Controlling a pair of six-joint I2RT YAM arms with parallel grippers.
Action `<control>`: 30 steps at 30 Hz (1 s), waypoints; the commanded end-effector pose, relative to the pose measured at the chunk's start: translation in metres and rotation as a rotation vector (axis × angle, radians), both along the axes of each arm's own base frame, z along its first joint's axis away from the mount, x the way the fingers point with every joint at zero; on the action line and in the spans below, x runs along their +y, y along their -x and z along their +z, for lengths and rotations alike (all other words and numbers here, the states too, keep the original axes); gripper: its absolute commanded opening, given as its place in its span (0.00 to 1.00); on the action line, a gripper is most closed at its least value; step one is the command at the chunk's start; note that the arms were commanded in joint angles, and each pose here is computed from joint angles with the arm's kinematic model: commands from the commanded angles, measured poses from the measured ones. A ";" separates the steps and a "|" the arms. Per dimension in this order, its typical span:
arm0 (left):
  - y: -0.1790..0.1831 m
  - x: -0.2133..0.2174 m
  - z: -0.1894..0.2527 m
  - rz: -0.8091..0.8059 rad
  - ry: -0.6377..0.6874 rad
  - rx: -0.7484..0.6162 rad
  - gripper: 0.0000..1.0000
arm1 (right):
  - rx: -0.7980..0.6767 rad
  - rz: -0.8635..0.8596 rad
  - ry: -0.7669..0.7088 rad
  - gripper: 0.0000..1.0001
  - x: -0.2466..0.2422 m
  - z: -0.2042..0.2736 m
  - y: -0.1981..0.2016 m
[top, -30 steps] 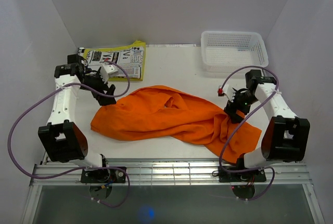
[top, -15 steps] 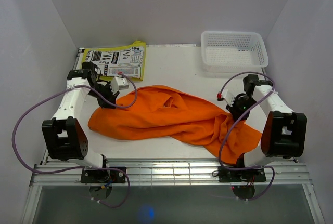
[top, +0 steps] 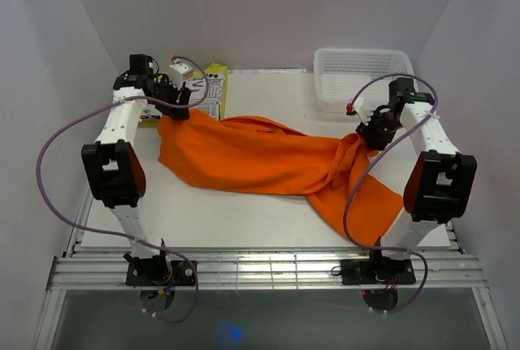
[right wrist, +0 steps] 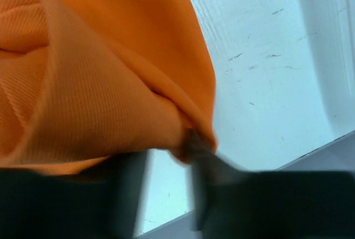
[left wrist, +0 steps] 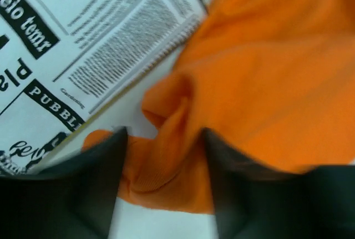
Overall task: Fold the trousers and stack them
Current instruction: Flatten the trousers out
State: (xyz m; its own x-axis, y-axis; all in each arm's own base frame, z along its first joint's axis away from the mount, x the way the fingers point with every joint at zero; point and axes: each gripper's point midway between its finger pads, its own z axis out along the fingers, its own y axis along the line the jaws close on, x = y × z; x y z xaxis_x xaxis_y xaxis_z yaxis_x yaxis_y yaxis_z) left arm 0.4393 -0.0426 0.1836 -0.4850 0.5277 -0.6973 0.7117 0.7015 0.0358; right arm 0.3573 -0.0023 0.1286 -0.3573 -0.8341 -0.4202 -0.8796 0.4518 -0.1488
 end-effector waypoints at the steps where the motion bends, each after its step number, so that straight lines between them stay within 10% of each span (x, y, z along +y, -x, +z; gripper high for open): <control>1: -0.057 0.027 -0.034 0.287 -0.004 0.063 0.80 | 0.000 -0.106 0.069 0.56 -0.020 -0.013 -0.029; 3: -0.067 0.039 -0.026 0.357 0.039 0.071 0.98 | 0.011 -0.154 0.080 0.95 -0.028 -0.018 -0.034; 14: 0.041 0.113 -0.006 0.561 0.214 0.098 0.96 | -0.117 -0.076 0.007 1.00 -0.009 0.028 0.032; 21: 0.121 0.083 -0.067 0.147 0.144 0.156 0.89 | -0.093 0.104 0.033 0.75 0.017 -0.003 0.068; 30: 0.126 0.086 -0.113 -0.068 -0.016 0.124 0.89 | 0.169 0.109 0.060 0.73 0.033 -0.057 0.109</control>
